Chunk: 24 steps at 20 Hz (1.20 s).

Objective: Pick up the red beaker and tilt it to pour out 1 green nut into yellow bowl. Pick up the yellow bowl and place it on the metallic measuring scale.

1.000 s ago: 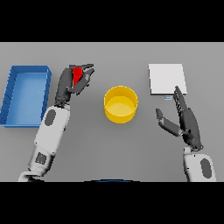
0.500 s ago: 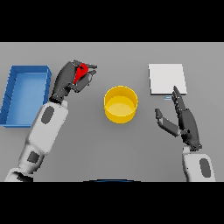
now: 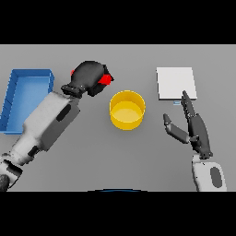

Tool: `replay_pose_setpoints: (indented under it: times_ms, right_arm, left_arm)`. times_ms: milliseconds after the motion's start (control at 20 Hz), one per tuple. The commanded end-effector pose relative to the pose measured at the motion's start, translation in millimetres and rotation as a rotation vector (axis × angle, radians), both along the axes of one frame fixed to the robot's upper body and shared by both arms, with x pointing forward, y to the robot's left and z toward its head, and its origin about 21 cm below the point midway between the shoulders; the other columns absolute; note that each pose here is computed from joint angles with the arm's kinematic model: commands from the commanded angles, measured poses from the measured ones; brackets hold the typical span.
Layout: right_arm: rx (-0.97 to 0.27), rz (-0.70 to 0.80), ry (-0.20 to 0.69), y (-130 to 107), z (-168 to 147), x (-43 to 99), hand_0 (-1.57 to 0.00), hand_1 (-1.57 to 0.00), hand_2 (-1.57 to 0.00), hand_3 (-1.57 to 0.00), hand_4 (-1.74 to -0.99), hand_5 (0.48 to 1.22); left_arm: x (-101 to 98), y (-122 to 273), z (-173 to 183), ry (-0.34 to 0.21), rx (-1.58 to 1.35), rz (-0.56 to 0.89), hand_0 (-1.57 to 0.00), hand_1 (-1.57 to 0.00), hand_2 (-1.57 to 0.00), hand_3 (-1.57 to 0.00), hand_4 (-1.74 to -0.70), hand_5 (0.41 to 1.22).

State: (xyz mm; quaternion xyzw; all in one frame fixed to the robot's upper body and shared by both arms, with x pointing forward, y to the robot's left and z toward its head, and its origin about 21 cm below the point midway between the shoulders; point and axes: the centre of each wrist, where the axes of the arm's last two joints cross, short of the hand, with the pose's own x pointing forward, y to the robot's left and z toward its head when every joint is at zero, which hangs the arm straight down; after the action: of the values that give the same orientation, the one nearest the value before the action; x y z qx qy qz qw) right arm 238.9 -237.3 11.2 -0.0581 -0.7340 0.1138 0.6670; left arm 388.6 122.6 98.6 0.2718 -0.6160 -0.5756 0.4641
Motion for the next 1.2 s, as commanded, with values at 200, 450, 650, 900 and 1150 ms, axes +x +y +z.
replay_pose_setpoints:
  times_ms: [200, 450, 650, 900, 1150]
  right_arm:
    - [0.055, -0.021, 0.039, -1, -7, -3.5, 0.00, 0.00, 0.00, 0.00, -1.278, 0.672]
    - [0.094, -0.025, 0.039, 1, -4, -2.4, 0.00, 0.00, 0.00, 0.00, -1.299, 0.627]
    - [0.113, -0.024, 0.050, -2, -6, -2.4, 0.00, 0.00, 0.00, 0.00, -1.296, 0.606]
    - [0.095, -0.027, 0.036, 0, -4, -0.1, 0.00, 0.00, 0.00, 0.00, -1.298, 0.599]
    - [0.095, -0.031, 0.040, -2, -4, -1.5, 0.00, 0.00, 0.00, 0.00, -1.287, 0.604]
  left_arm:
    - [7.0, -17, 11, 0.021, 0.308, -0.087, -1.57, -1.57, -1.57, -1.48, -1.63, 1.211]
    - [12.4, -45, 26, 0.001, 0.589, -0.132, -1.57, -1.57, -1.57, -1.30, -1.69, 1.218]
    - [12.3, -63, 27, -0.030, 0.732, -0.195, -1.57, -1.57, -1.57, -1.28, -1.71, 1.220]
    - [11.0, -79, 31, -0.126, 0.900, -0.274, -1.57, -1.57, -1.57, -1.47, -1.73, 1.221]
    - [6.8, -92, 26, -0.201, 1.053, -0.316, -1.57, -1.57, -1.57, -1.54, -1.74, 1.221]
